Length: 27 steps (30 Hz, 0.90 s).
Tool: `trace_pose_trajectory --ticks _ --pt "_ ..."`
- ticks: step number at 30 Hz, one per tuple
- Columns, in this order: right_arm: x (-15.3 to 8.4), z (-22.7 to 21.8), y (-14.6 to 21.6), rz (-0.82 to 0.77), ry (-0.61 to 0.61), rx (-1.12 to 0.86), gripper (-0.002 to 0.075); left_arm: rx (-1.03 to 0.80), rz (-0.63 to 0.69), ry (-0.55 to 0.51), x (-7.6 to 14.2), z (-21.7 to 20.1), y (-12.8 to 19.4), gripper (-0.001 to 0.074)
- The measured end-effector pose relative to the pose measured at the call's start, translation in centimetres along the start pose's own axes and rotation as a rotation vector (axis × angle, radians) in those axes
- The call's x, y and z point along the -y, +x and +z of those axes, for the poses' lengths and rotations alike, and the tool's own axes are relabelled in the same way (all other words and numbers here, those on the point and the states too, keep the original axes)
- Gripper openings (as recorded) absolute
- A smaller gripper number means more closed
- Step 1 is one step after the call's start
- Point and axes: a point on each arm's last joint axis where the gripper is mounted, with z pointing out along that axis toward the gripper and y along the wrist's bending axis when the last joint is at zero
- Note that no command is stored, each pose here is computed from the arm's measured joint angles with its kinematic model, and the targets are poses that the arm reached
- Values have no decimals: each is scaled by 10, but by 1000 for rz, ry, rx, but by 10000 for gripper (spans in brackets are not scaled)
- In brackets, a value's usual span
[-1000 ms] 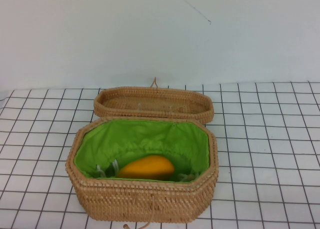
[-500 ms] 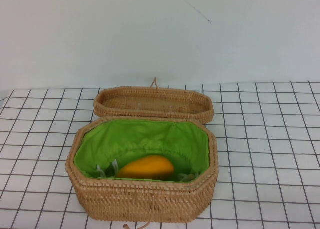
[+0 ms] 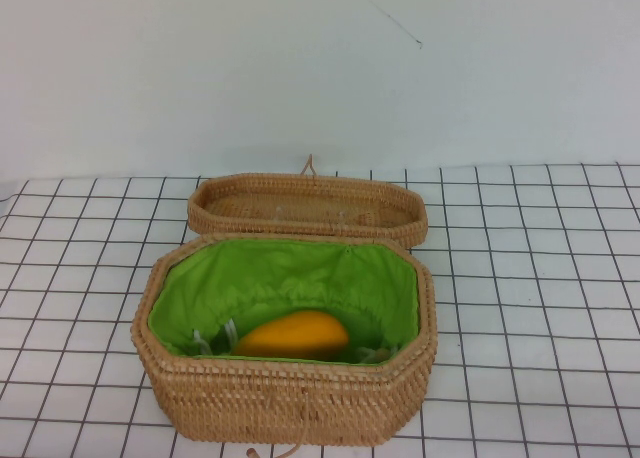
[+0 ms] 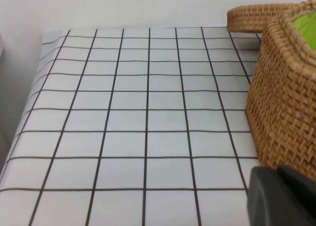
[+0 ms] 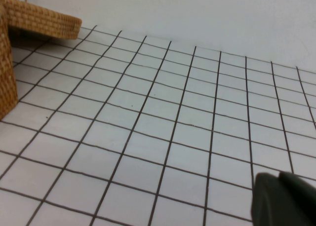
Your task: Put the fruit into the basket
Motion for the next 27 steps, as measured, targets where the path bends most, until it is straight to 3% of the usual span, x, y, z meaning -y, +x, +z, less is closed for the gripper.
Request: trace_pose_trajectory --ticks 27 --pt "0 0 0 0 0 -1 -2 0 0 0 0 0 0 -3"
